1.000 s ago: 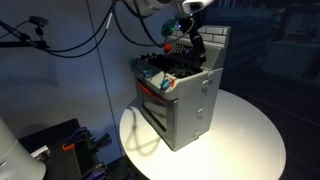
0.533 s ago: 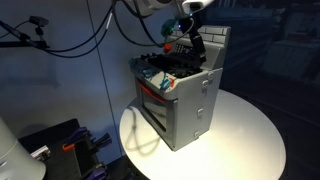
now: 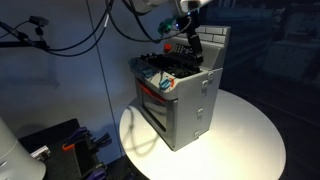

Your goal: Push the top right button on the cooker

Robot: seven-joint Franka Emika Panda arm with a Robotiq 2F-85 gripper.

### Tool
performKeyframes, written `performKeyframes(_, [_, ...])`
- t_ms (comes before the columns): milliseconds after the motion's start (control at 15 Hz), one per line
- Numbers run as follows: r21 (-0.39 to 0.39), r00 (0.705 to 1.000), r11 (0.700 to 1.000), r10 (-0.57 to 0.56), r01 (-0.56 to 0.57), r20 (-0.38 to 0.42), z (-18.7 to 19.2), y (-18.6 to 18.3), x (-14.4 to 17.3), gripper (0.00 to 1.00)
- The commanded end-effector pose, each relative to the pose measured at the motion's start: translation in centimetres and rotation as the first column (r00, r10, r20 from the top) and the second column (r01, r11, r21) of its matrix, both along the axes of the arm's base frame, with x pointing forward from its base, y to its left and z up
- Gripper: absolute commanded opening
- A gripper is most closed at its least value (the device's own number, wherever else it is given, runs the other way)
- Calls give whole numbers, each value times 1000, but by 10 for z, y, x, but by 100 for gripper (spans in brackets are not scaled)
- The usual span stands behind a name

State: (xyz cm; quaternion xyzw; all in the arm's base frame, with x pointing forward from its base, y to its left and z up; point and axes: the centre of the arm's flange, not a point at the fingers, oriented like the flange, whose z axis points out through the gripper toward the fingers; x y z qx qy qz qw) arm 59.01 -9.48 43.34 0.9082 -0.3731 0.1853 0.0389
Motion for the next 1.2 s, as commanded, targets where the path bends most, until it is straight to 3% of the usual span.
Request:
performKeyframes(0, [30,999,999,13,-12,-42,14,3,-16,100])
performKeyframes(533, [105,983,991,94,-77,-160,39,14,-37,100])
performKeyframes(1133, [200,890,954,284,-224,-356,82,23,-77,100])
